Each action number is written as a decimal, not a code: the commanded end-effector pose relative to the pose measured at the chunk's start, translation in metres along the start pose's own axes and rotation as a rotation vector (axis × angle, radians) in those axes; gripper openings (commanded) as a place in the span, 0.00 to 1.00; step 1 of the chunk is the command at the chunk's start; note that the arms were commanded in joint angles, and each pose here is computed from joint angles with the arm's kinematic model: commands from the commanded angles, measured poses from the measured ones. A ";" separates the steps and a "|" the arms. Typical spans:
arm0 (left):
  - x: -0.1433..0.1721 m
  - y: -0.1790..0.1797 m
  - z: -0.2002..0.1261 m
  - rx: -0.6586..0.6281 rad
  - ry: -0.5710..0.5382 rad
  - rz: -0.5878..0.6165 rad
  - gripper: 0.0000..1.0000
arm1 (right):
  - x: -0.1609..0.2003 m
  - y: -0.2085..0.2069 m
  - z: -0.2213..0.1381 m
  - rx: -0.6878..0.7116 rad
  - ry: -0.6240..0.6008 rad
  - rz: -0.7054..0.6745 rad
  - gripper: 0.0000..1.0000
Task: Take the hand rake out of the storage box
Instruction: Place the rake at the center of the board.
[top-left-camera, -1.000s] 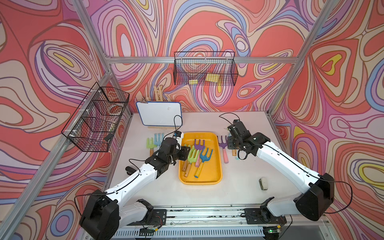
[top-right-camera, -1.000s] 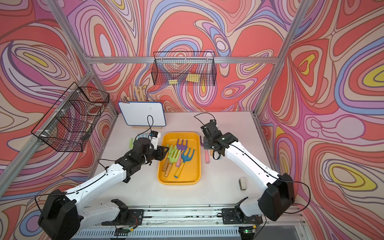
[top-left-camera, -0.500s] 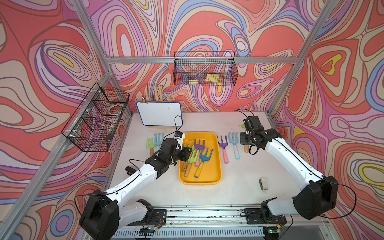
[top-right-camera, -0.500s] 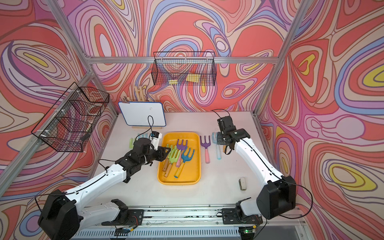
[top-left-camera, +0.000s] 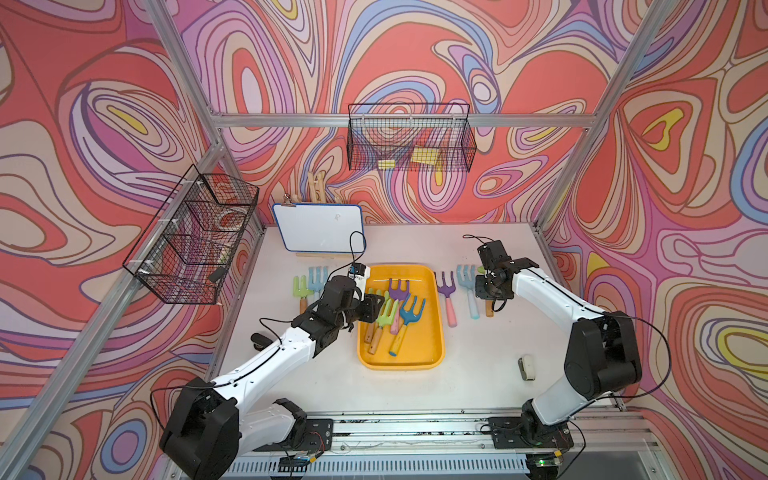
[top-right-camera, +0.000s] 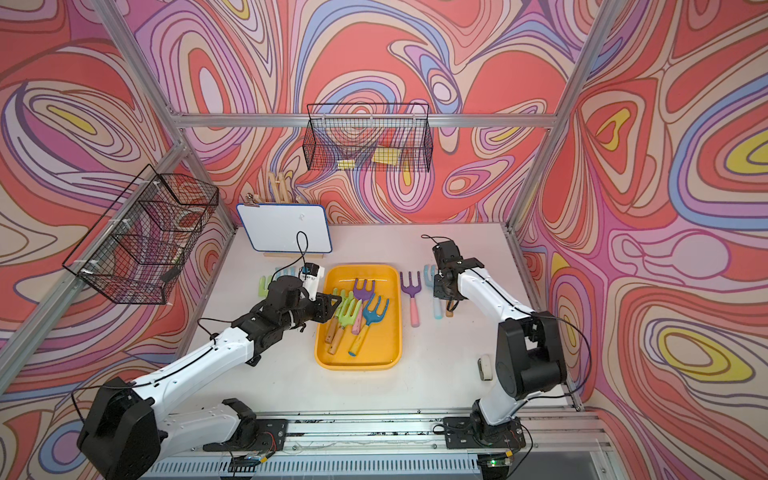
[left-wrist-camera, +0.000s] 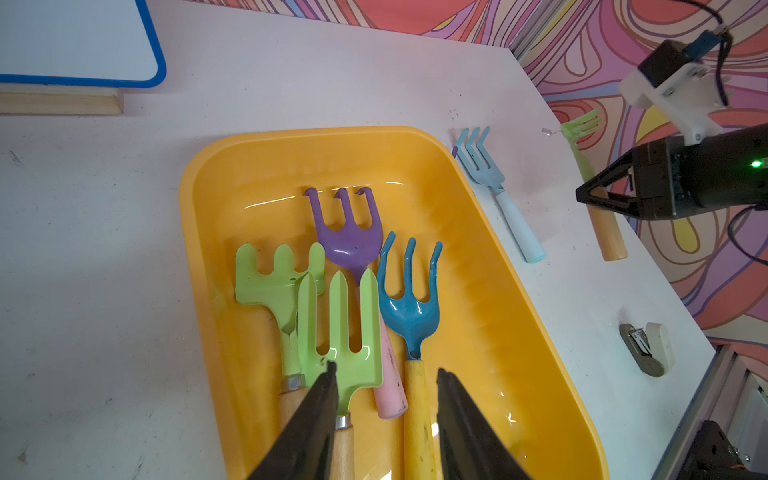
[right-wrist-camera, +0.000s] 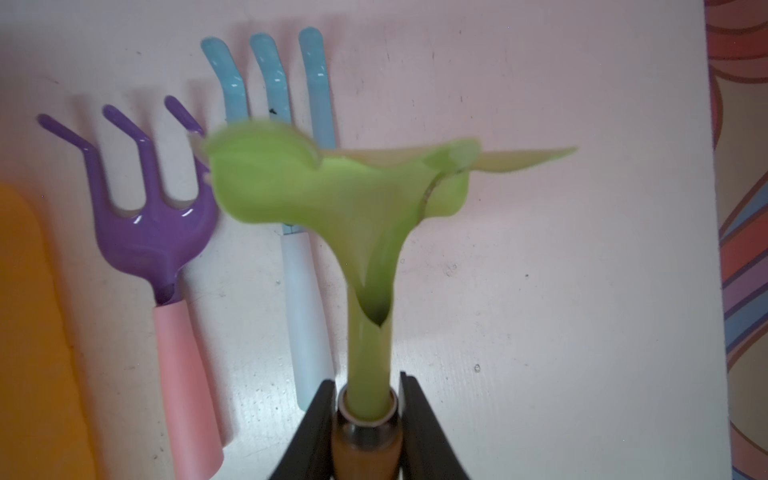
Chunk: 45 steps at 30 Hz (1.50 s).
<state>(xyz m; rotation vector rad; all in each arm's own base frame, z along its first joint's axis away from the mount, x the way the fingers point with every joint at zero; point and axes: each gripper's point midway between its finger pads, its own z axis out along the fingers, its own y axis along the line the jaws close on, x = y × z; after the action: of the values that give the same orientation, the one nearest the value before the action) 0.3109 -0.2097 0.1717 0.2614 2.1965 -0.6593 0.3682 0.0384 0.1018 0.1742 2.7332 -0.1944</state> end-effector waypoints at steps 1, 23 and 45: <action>-0.002 0.001 0.001 -0.011 -0.008 0.017 0.44 | -0.003 -0.008 0.010 0.015 0.001 0.020 0.17; -0.001 0.004 -0.001 -0.031 -0.009 0.031 0.44 | -0.003 -0.023 0.072 0.094 0.158 0.041 0.19; 0.000 0.003 0.002 -0.025 0.008 0.027 0.44 | -0.009 -0.024 0.093 0.060 0.194 0.075 0.24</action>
<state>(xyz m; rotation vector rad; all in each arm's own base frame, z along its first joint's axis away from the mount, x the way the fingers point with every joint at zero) 0.3145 -0.2048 0.1698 0.2526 2.1949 -0.6148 0.4030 -0.0003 0.0240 0.3263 2.9128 -0.2660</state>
